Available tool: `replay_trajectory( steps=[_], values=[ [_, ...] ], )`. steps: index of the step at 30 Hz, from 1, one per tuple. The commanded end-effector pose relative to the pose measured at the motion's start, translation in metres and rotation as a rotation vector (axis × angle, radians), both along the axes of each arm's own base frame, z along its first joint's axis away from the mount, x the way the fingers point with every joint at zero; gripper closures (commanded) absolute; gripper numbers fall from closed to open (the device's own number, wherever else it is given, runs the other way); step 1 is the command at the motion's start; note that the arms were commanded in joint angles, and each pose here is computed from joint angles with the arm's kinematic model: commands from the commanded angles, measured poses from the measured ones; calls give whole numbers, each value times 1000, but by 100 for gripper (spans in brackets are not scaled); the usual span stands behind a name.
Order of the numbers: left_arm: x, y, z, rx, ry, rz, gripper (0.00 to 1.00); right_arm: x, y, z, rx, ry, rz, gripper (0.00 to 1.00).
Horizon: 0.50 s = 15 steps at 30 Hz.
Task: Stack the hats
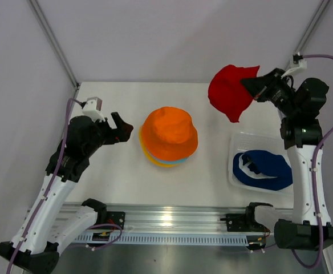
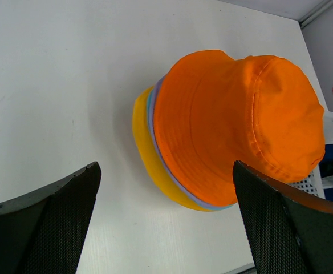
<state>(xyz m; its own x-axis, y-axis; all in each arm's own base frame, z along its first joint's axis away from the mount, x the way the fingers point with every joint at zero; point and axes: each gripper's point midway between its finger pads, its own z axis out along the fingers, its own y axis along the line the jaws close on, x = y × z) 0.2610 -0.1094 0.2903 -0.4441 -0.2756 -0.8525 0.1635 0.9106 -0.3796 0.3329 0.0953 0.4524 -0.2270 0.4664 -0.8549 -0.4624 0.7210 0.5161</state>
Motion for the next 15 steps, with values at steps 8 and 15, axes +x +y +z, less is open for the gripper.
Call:
replay_trajectory(
  steps=[8,15],
  values=[
    [16,-14,16,-141,10,-1,1,-7,139,85,7,-231,582,100],
    [25,23,-1,-220,64,128,1,-23,230,129,75,-322,861,100]
  ],
)
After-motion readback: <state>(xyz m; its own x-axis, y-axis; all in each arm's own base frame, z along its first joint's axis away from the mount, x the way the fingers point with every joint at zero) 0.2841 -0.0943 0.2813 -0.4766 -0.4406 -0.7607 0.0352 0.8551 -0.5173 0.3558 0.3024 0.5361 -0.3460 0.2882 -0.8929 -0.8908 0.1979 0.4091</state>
